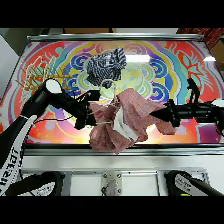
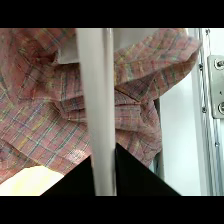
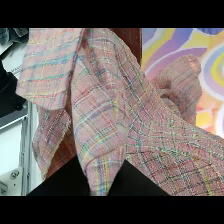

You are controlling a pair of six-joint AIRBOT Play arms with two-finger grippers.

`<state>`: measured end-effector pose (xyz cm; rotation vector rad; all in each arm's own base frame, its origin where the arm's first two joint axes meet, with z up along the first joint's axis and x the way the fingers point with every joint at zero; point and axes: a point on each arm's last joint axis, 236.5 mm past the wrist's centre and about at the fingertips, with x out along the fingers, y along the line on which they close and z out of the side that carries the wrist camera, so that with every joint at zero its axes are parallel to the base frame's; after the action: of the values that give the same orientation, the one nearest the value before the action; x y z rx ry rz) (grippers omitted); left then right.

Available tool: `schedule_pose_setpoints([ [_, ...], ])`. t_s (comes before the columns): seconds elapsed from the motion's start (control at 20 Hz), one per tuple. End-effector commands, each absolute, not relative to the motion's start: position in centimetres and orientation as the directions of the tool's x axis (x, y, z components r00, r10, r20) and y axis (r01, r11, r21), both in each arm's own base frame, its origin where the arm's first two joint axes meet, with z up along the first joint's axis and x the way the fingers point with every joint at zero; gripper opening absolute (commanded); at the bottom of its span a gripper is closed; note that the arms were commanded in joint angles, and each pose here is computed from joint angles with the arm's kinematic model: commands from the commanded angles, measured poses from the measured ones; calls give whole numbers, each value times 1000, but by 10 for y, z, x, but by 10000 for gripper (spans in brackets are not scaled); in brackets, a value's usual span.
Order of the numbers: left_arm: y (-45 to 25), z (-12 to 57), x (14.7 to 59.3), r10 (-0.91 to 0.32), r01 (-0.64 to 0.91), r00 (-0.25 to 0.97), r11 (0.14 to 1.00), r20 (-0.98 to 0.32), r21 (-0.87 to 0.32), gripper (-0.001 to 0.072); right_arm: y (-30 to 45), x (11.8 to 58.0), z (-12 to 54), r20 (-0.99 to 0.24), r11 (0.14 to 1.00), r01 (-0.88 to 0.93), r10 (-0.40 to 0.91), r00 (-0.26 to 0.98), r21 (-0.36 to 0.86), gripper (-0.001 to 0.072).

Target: Fold the clothes and pants, and hang the long-sleeved shirts on hangers.

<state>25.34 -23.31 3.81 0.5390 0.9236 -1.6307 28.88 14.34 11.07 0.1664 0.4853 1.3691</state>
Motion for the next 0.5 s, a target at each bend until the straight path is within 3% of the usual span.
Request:
schedule_pose_setpoints([
  [0.0,-234,39,254,-600,958,-261,-64,-756,-281,16,143,291,110,-239,217,-891,963,128,398,20],
  [0.25,-232,38,255,-593,959,-259,-62,-762,-278,16,143,291,110,-238,217,-891,963,128,398,17],
  [0.3,-234,36,263,-601,932,-224,99,-767,-349,417,143,291,110,-238,211,-907,963,128,364,13],
  [0.45,-226,29,266,-566,917,-209,169,-797,-361,416,143,291,110,-238,212,-907,963,129,364,12],
])
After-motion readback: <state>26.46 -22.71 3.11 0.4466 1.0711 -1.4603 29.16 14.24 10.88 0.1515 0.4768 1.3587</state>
